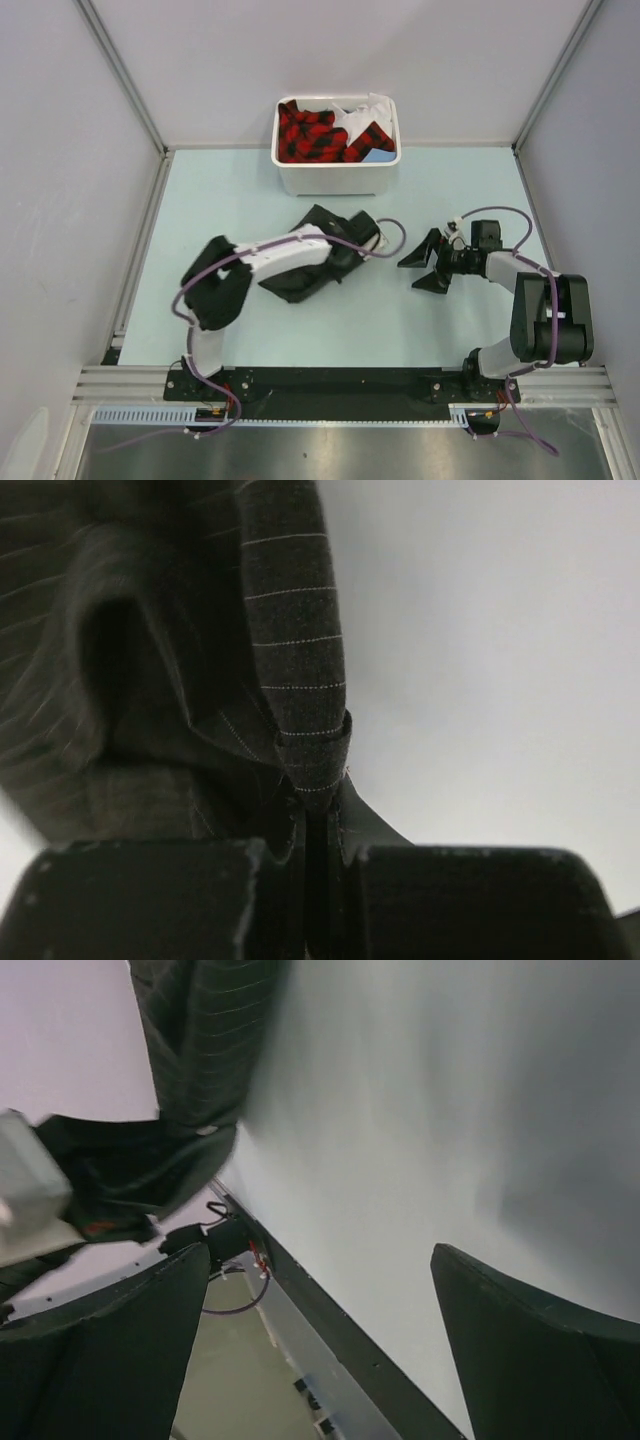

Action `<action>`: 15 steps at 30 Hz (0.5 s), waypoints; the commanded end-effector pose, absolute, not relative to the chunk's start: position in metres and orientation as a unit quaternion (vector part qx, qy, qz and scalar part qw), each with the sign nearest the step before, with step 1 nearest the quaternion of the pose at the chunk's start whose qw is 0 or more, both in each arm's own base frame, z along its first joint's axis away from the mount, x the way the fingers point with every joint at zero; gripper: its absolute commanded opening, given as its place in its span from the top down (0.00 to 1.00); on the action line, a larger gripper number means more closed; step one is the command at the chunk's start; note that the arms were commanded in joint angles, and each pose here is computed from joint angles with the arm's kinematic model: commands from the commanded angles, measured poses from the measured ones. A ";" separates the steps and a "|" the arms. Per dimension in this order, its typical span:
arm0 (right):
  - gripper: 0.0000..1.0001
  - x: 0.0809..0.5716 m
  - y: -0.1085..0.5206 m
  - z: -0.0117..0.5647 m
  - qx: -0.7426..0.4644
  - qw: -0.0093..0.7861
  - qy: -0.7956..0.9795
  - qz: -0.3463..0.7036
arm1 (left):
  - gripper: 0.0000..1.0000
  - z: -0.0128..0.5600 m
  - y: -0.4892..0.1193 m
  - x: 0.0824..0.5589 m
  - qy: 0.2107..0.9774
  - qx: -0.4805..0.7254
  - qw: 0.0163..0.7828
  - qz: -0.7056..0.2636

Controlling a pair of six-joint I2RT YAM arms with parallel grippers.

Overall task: Fold and stack the long sleeve shirts
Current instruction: Fold the shirt

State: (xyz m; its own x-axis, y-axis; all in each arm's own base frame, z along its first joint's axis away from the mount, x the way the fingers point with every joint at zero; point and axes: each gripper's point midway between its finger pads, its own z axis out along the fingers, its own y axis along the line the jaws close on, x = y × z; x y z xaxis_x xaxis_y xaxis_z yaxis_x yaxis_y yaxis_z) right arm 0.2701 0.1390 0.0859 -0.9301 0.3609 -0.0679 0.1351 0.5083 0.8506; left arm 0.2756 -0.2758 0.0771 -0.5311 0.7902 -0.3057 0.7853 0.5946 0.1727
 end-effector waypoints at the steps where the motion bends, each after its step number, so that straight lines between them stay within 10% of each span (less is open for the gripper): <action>1: 0.02 0.258 0.138 0.086 0.184 0.111 0.839 0.499 | 1.00 0.053 -0.347 0.271 0.890 0.402 0.211 -0.048; 5: 0.02 0.247 0.137 0.078 0.213 0.096 0.836 0.497 | 0.71 0.066 -0.388 0.254 0.878 0.417 0.217 -0.094; 9: 0.03 0.242 0.137 0.071 0.229 0.095 0.832 0.496 | 0.17 0.113 -0.403 0.232 0.849 0.450 0.223 -0.162; 15: 0.08 0.258 0.153 0.066 0.222 0.115 0.828 0.501 | 0.18 0.193 -0.361 0.208 0.795 0.474 0.243 -0.289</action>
State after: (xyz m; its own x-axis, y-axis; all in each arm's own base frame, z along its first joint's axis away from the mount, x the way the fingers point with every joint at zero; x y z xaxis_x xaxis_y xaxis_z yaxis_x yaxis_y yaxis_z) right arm 0.2366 0.1406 0.0590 -0.8720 0.4794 0.0990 0.3220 0.4093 0.8537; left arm 0.2160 -0.3852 0.1047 -0.4887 0.7247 -0.4858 0.8606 0.4919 -0.1319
